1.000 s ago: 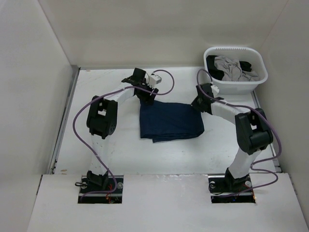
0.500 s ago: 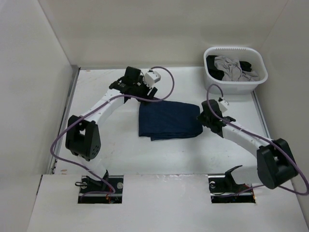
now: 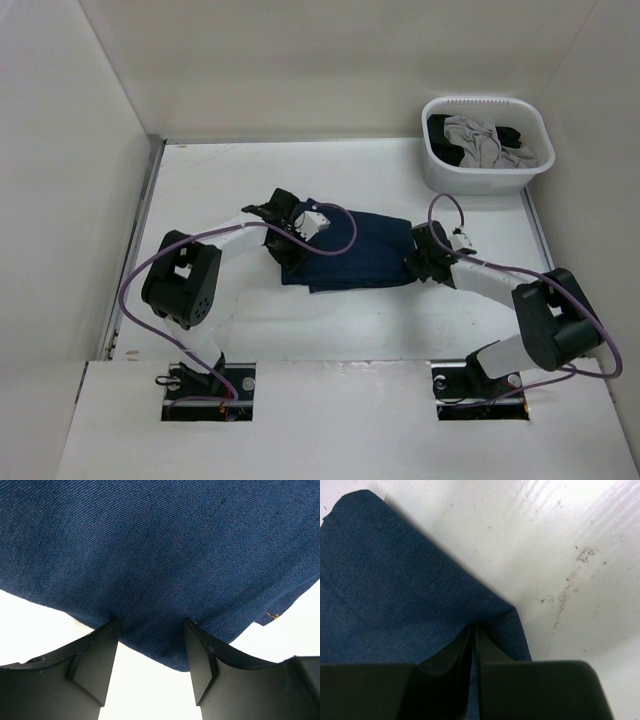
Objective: Fold and stack the trousers
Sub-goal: Fold the trousers
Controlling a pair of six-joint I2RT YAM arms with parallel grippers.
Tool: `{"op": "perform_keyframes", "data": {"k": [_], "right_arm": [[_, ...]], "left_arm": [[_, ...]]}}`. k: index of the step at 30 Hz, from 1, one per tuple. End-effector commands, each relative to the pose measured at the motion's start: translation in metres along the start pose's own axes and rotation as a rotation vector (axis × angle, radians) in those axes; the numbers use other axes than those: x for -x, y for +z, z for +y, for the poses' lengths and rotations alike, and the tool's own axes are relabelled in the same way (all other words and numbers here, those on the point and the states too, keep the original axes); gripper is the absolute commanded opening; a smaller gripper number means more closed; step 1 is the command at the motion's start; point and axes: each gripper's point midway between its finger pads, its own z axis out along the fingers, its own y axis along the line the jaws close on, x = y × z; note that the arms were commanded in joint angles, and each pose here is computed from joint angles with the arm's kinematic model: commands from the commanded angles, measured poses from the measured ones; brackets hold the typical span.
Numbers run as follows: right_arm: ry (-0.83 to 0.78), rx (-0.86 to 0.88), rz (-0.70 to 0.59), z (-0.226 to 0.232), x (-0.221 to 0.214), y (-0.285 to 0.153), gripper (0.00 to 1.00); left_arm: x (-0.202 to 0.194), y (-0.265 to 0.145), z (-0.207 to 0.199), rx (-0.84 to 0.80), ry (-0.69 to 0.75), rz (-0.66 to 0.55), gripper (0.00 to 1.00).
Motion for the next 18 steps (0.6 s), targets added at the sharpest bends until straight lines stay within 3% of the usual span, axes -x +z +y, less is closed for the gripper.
{"op": "perform_keyframes", "data": {"k": [1, 5, 10, 12, 15, 18], "right_arm": [[0.041, -0.011, 0.023, -0.008, -0.009, -0.003, 0.1], [0.031, 0.061, -0.014, 0.007, 0.004, -0.022, 0.13], [-0.161, 0.319, -0.109, 0.066, 0.04, -0.086, 0.42], [-0.267, 0.427, -0.141, 0.085, 0.056, -0.128, 1.0], [-0.363, 0.447, -0.171, 0.076, 0.089, -0.173, 1.0], [-0.434, 0.305, -0.144, 0.035, 0.117, -0.189, 1.0]], "left_arm": [[-0.01, -0.009, 0.013, 0.058, 0.006, 0.016, 0.54], [0.005, -0.027, 0.013, 0.073, 0.017, -0.042, 0.56], [0.052, -0.077, 0.008, 0.079, -0.017, -0.203, 0.57], [0.076, -0.103, 0.014, 0.115, -0.061, -0.289, 0.58], [0.101, -0.154, 0.032, 0.187, -0.127, -0.415, 0.6], [0.103, -0.211, 0.066, 0.287, -0.237, -0.526, 0.63]]}}
